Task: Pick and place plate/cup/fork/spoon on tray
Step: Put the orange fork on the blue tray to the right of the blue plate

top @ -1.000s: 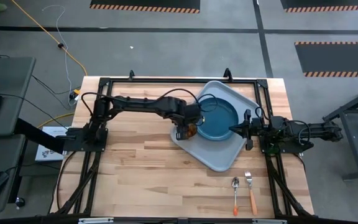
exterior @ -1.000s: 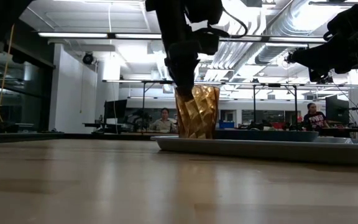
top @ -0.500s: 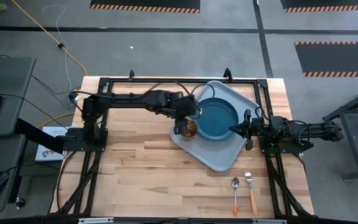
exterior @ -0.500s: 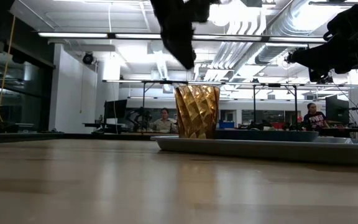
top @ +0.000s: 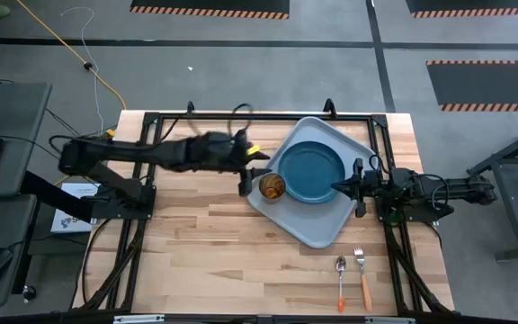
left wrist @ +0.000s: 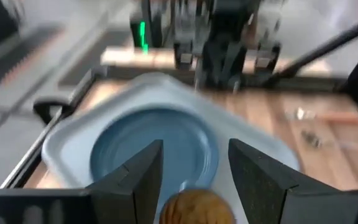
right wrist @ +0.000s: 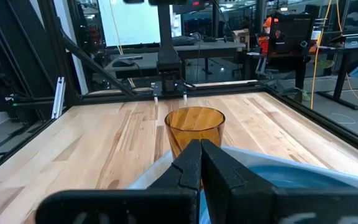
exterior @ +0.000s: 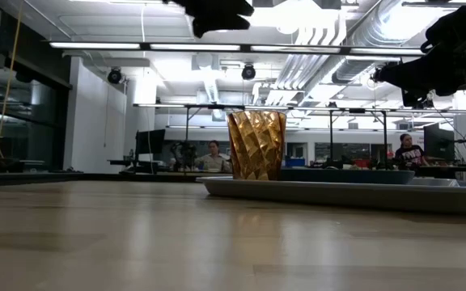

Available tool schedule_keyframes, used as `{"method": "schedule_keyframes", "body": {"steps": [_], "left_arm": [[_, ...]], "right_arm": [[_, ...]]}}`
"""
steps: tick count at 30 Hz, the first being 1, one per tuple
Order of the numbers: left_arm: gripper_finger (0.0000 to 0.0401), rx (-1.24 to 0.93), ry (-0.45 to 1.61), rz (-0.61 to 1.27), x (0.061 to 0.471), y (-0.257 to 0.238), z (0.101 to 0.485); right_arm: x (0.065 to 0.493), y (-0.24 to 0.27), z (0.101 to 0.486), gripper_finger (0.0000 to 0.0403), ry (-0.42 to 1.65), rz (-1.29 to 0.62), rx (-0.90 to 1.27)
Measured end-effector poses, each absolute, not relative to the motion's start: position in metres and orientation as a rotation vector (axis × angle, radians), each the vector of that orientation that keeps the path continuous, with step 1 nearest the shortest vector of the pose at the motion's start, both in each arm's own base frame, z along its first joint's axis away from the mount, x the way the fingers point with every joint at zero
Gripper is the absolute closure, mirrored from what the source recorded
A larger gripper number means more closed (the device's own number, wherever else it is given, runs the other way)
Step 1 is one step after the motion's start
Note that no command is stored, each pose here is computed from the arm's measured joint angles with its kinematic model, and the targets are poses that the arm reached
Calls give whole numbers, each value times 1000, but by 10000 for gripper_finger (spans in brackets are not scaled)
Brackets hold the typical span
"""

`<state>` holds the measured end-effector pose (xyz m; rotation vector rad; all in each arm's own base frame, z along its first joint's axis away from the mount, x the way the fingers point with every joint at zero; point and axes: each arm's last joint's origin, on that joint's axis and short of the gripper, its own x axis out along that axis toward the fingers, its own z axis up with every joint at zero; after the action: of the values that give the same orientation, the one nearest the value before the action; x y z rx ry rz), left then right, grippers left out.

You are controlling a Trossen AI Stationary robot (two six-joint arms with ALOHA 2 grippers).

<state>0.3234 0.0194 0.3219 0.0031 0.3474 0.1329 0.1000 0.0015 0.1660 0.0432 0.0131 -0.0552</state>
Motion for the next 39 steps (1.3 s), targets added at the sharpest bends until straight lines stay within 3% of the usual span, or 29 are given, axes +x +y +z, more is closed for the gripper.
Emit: {"method": "schedule_keyframes", "body": {"steps": [11,20,25,33,39], "left_arm": [[233,20,-137,89,272,4,261],[233,-13,-113,51,264,-5,242],[233,-11,-108,38,264,-9,241],[233,-3,-88,39,265,-9,239],[233,-2,-85,40,265,-9,239]], "right_arm": [[100,1,166,402,16,-55,43],[100,1,167,402,7,-58,-18],[100,3,179,402,-120,5,309],[96,-2,205,402,-412,-71,428],[108,-1,233,369,-269,-100,439]]}}
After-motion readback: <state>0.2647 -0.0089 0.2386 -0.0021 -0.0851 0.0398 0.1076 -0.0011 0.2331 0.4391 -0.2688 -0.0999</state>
